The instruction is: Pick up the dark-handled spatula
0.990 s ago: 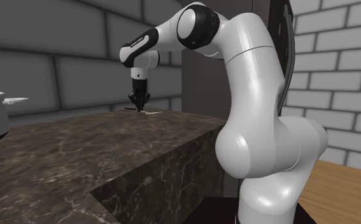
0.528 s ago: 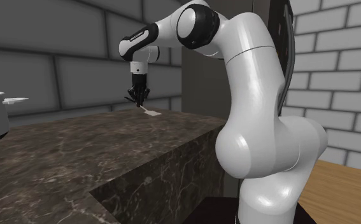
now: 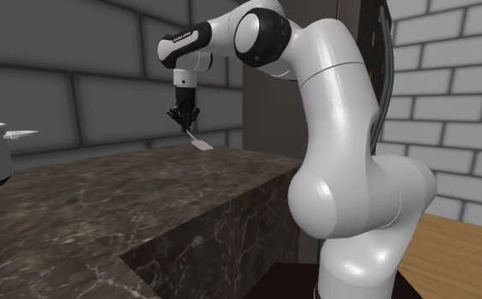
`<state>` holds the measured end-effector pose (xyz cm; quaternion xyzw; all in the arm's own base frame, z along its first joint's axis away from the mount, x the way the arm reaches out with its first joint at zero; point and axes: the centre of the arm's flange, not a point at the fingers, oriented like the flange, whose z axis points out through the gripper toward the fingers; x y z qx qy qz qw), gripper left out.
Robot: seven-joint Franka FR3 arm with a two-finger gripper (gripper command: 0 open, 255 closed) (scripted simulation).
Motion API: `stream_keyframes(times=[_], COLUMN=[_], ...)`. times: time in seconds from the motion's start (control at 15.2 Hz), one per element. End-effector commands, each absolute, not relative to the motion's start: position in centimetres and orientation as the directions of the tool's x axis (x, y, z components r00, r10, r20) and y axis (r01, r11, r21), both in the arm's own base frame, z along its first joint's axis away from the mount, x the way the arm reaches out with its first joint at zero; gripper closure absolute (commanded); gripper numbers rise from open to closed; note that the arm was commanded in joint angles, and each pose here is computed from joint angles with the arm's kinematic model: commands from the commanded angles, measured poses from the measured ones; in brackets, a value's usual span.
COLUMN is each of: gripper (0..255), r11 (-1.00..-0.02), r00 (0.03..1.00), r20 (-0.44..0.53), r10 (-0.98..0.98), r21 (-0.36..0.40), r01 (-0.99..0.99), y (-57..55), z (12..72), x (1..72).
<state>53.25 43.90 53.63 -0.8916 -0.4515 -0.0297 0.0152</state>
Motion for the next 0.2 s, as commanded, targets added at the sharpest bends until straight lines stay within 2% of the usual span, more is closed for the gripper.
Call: stream_keyframes(times=[0.0, 0.13], gripper=[255, 255], r11=[-0.592, -0.592], r00=[0.591, 0.591], r20=[0.066, 0.066], r10=[0.804, 0.804], r21=[0.0, 0.0], r01=[0.806, 0.806], y=[43.81, 43.81], z=[54.66, 54.74], x=[53.22, 53.22])
